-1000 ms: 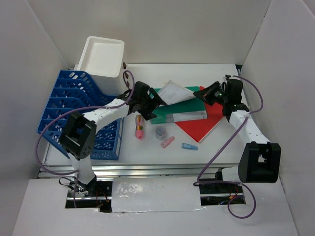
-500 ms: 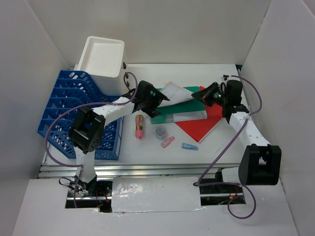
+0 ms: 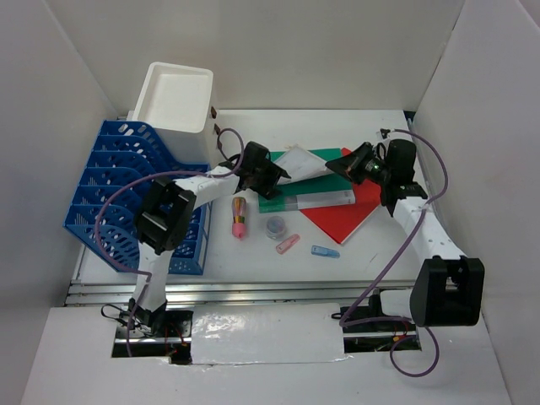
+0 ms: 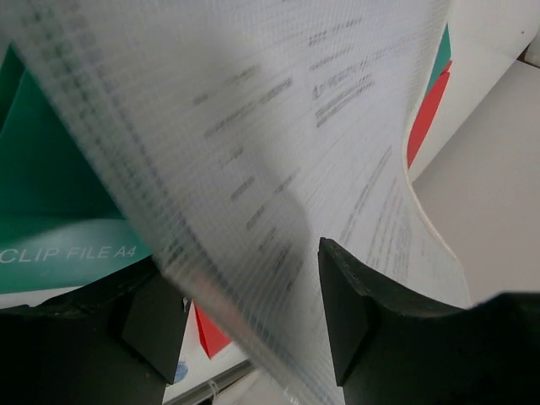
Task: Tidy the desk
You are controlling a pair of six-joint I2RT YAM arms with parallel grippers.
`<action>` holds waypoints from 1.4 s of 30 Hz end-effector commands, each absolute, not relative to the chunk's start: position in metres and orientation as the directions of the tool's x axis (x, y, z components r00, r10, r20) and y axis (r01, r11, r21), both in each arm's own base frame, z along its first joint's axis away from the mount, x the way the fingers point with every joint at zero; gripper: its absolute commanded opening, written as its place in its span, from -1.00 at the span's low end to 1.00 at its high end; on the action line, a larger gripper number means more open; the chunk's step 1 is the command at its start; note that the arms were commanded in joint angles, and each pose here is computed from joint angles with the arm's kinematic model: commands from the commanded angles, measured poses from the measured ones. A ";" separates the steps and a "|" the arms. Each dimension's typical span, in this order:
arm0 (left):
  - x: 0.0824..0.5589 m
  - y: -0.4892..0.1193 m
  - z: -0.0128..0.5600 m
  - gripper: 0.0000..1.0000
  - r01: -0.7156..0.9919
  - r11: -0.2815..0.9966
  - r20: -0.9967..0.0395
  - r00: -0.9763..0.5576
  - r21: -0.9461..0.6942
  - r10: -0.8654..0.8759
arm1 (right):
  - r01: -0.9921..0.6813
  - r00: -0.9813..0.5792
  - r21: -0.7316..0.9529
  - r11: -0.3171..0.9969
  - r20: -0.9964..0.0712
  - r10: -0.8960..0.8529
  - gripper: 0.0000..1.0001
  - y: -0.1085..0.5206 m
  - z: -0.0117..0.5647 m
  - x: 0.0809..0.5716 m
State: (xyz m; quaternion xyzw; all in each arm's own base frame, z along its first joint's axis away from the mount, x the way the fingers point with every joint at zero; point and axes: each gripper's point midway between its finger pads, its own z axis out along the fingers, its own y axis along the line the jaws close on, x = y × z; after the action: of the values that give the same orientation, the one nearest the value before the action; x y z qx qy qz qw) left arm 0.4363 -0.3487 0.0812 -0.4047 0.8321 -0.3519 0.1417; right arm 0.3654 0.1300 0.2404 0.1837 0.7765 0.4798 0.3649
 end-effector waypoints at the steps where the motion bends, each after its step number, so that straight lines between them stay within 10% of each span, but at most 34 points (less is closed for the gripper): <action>1: 0.444 -0.364 0.109 0.36 -0.526 0.378 0.057 -0.636 -0.762 -0.770 | -0.199 -0.644 0.869 0.452 -0.464 0.609 -1.00 0.139 0.273 0.358; 9: 0.456 -0.377 0.131 -1.00 -0.453 0.412 -0.001 -0.671 -0.791 -0.741 | -0.265 -0.659 0.868 0.421 -0.481 0.577 -0.91 0.146 0.284 0.342; 10: 0.460 -0.378 0.153 -1.00 -0.415 0.407 -0.029 -0.671 -0.814 -0.741 | -0.290 -0.659 0.861 0.419 -0.496 0.565 -0.74 0.147 0.291 0.335; 13: 0.471 -0.374 0.205 -1.00 -0.292 0.435 -0.151 -0.658 -0.851 -0.738 | -0.332 -0.635 0.833 0.444 -0.545 0.548 0.58 0.146 0.302 0.321; 15: 0.475 -0.373 0.242 -1.00 -0.185 0.454 -0.234 -0.657 -0.872 -0.716 | -0.312 -0.628 0.825 0.472 -0.551 0.549 0.99 0.143 0.302 0.314; 24: 0.463 -0.366 0.419 -1.00 0.440 0.511 -0.672 -0.543 -0.738 -0.503 | -0.145 -0.348 0.693 0.706 -0.704 0.619 1.00 0.085 0.331 0.282; 28: 0.409 -0.359 0.472 -1.00 0.710 0.301 -0.767 -0.544 -0.637 -0.339 | -0.090 -0.272 0.653 0.752 -0.743 0.612 0.99 0.068 0.339 0.290; 42: 0.254 -0.299 0.526 -1.00 0.923 -0.053 -0.913 -0.384 -0.380 -0.139 | -0.797 -0.155 0.321 0.511 -0.928 0.340 0.99 0.152 0.390 0.286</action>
State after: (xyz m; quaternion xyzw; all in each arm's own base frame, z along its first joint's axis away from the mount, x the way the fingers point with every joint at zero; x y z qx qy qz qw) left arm 0.3039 -0.3106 0.4998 0.2646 0.6147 -0.6231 0.4048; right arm 0.3114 0.1304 0.3383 -0.0496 0.6994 0.4282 0.5701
